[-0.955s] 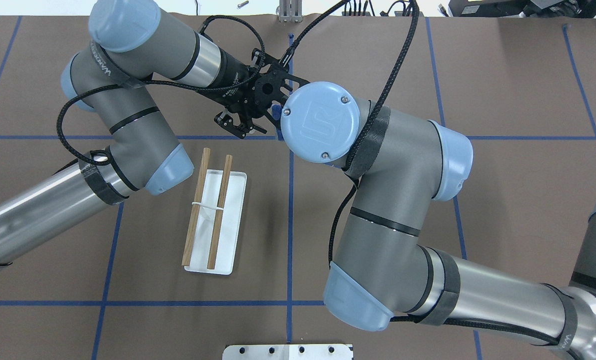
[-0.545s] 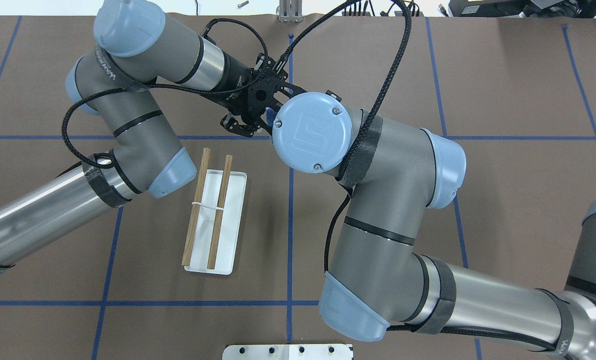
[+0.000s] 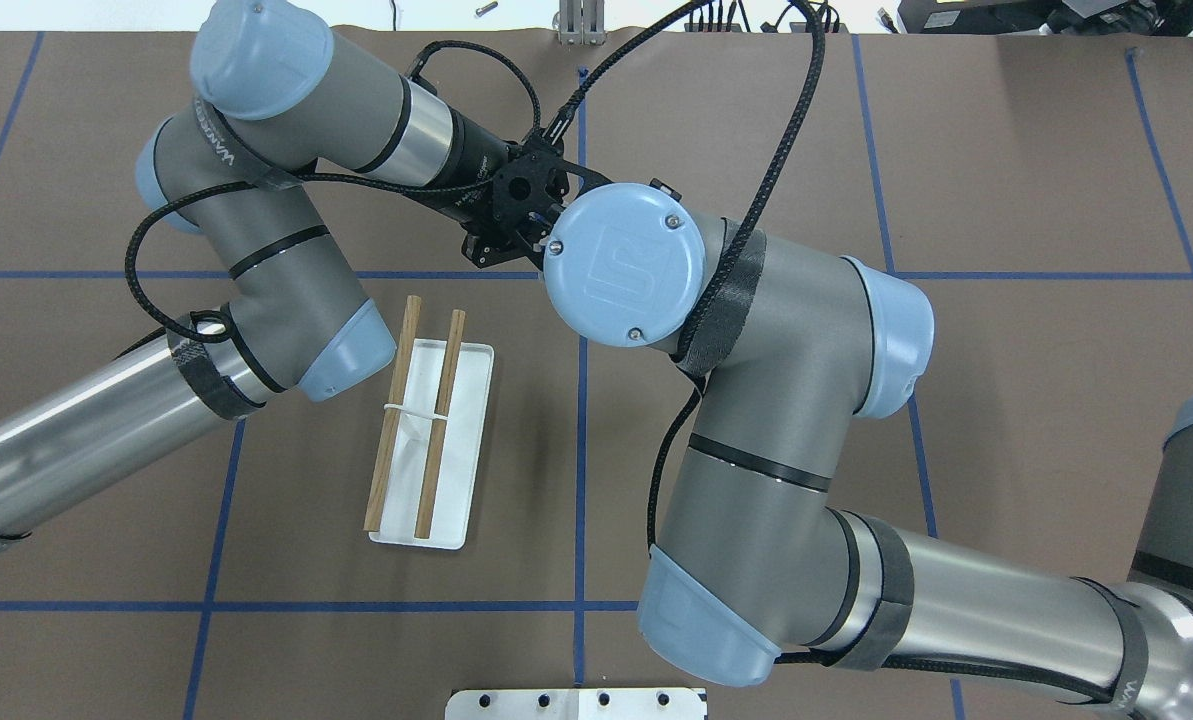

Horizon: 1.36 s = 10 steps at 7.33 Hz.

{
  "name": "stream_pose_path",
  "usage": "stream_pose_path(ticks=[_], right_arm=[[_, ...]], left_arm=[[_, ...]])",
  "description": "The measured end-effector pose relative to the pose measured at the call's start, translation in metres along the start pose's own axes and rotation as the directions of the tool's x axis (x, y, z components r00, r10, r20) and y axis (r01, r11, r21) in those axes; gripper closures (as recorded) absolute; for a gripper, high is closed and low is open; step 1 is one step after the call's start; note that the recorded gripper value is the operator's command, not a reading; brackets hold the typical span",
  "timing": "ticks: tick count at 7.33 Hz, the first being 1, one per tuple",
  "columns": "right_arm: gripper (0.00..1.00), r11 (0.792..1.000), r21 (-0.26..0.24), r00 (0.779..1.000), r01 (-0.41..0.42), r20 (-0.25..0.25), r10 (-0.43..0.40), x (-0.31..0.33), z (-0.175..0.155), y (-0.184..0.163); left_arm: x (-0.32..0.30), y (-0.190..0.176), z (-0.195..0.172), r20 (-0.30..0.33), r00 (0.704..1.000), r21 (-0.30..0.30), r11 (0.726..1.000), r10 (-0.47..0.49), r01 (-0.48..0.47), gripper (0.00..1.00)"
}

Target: Hang towel on rack

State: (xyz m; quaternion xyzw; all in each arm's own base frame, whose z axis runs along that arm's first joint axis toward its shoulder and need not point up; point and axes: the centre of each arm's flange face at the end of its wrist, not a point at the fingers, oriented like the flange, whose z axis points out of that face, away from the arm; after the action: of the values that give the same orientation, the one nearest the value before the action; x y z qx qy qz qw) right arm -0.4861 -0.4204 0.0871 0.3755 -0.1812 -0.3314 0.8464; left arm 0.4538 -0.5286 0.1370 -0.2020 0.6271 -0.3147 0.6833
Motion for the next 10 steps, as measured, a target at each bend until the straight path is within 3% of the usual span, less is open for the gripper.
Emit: stream_pose_path(ticks=[1,2,3,5,7,10], right_arm=[[0.64,1.000,-0.001,1.000,-0.025,0.001,0.025,0.000,0.001,0.002],[0.21,0.997,-0.003,0.997,-0.075,0.002,0.075,0.001,0.003,0.004],[0.01,0.990,-0.012,0.990,-0.138,0.005,0.139,0.004,0.007,0.008],[0.01,0.967,-0.051,0.967,-0.249,0.043,0.251,0.028,0.017,0.017],[0.01,0.938,-0.121,0.937,-0.326,0.093,0.338,0.076,0.028,0.031],[0.01,0.897,-0.195,0.909,-0.396,0.057,0.414,0.148,0.055,0.060]], left_arm=[[0.000,0.000,-0.002,-0.008,1.000,-0.004,1.000,0.005,-0.005,1.00],[0.000,0.001,-0.004,-0.013,1.000,-0.006,1.000,0.008,-0.008,1.00],[0.000,0.002,-0.007,-0.017,1.000,-0.008,1.000,0.011,-0.011,1.00],[0.000,0.005,-0.014,-0.027,1.000,-0.012,1.000,0.014,-0.015,1.00],[-0.019,0.002,-0.027,-0.034,0.999,-0.004,1.000,0.012,-0.012,1.00],[-0.037,0.014,-0.058,-0.098,0.994,0.019,0.999,0.050,-0.048,1.00]])
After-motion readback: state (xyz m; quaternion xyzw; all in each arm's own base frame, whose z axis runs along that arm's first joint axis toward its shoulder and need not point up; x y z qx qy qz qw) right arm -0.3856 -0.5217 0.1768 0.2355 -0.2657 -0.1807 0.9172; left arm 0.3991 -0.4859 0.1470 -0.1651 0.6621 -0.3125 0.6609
